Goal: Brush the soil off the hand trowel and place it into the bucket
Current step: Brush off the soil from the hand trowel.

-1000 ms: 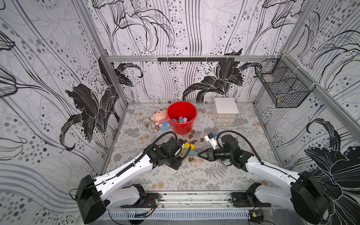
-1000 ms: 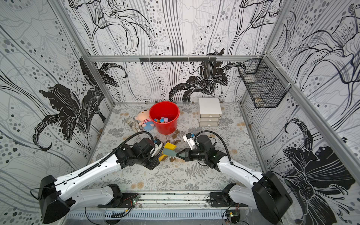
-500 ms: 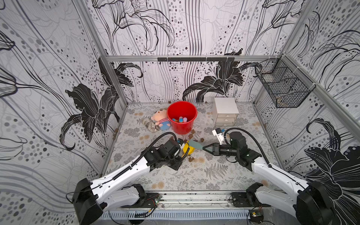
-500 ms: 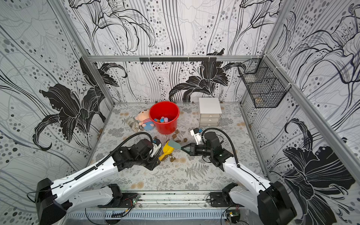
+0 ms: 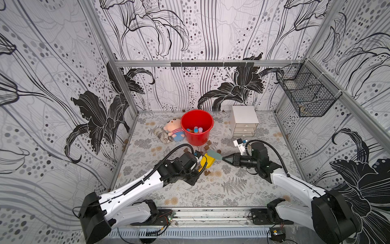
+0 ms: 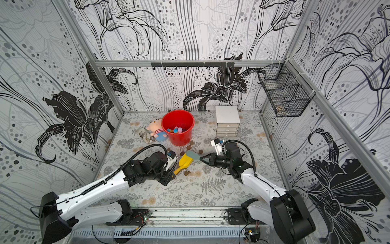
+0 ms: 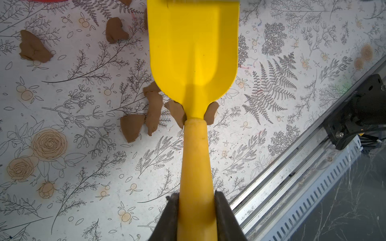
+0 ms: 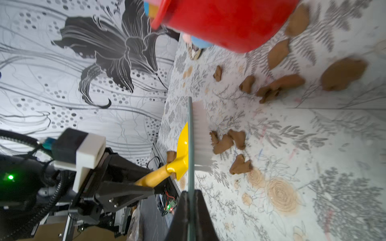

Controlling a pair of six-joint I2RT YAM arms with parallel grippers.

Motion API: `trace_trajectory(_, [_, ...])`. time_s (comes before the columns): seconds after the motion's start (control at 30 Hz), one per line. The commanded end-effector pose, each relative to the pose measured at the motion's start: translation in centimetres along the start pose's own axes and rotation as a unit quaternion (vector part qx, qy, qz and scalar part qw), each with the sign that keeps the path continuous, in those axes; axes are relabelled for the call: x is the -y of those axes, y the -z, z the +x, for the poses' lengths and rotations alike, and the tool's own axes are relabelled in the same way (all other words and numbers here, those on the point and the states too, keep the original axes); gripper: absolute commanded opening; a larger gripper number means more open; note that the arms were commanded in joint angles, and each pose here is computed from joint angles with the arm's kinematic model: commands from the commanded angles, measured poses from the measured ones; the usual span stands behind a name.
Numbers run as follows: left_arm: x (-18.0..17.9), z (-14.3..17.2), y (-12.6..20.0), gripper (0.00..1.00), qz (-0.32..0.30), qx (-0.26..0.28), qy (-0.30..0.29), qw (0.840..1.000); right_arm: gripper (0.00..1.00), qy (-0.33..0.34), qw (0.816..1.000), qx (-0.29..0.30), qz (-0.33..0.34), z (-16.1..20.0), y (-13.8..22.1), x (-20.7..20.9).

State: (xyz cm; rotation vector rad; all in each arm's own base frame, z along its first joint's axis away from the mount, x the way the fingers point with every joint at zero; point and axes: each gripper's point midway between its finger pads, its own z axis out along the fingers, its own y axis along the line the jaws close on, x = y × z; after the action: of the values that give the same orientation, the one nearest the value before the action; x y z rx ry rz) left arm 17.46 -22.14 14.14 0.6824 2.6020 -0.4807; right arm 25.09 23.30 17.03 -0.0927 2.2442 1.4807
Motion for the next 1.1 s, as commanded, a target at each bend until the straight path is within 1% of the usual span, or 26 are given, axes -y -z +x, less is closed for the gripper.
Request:
trace_trajectory(0.0, [0.2, -1.7, 0.8, 0.0, 0.0, 0.042, -0.012, 0.999, 0.0, 0.014, 0.999, -0.007, -0.036, -0.1, 0.7, -2.7])
trace_trajectory(0.13, [0.3, -2.0, 0.8, 0.0, 0.0, 0.046, -0.015, 0.999, 0.0, 0.028, 0.998, -0.025, -0.044, 2.2, -0.3, -3.9])
trace_trajectory(0.2, [0.5, -2.0, 0.8, 0.0, 0.005, 0.047, -0.016, 0.999, 0.0, 0.027, 0.998, -0.04, -0.043, 3.5, -1.4, -3.8])
trace_trajectory(0.33, [0.7, -2.2, 0.8, 0.0, 0.01, 0.048, -0.016, 0.999, 0.0, 0.018, 0.997, -0.054, -0.043, 4.2, -2.5, -2.7])
trace_trajectory(0.43, [0.9, -2.2, 1.0, 0.0, 0.017, 0.052, -0.014, 0.998, 0.0, 0.034, 0.998, -0.054, -0.03, 3.4, -2.4, -2.3])
trace_trajectory(0.53, [0.9, -2.2, 1.3, 0.0, 0.019, 0.058, -0.012, 0.998, 0.0, 0.024, 0.999, -0.023, -0.026, 0.7, -0.6, -1.4])
trace_trajectory(0.6, [0.8, -2.2, 1.5, 0.0, 0.019, 0.063, -0.006, 0.998, 0.0, 0.018, 0.999, -0.009, -0.027, -0.4, 0.6, -1.2])
trace_trajectory(0.7, [0.4, -2.4, 1.8, 0.0, 0.011, 0.072, -0.002, 0.997, 0.0, 0.011, 0.999, 0.001, -0.03, -0.5, 1.2, -1.7])
trace_trajectory(0.77, [0.4, -2.6, 2.1, 0.0, 0.008, 0.077, 0.0, 0.997, 0.0, 0.004, 0.999, 0.003, -0.049, 0.0, 1.2, -2.6])
trace_trajectory(0.93, [0.4, -3.2, 2.0, 0.0, 0.007, 0.087, -0.002, 0.996, 0.0, 0.019, 0.998, -0.018, -0.055, 2.9, -0.2, -4.2])
trace_trajectory(1.07, [0.6, -3.7, 1.8, 0.0, 0.007, 0.089, -0.003, 0.996, 0.0, 0.014, 0.998, -0.034, -0.057, 4.5, -1.4, -4.2])
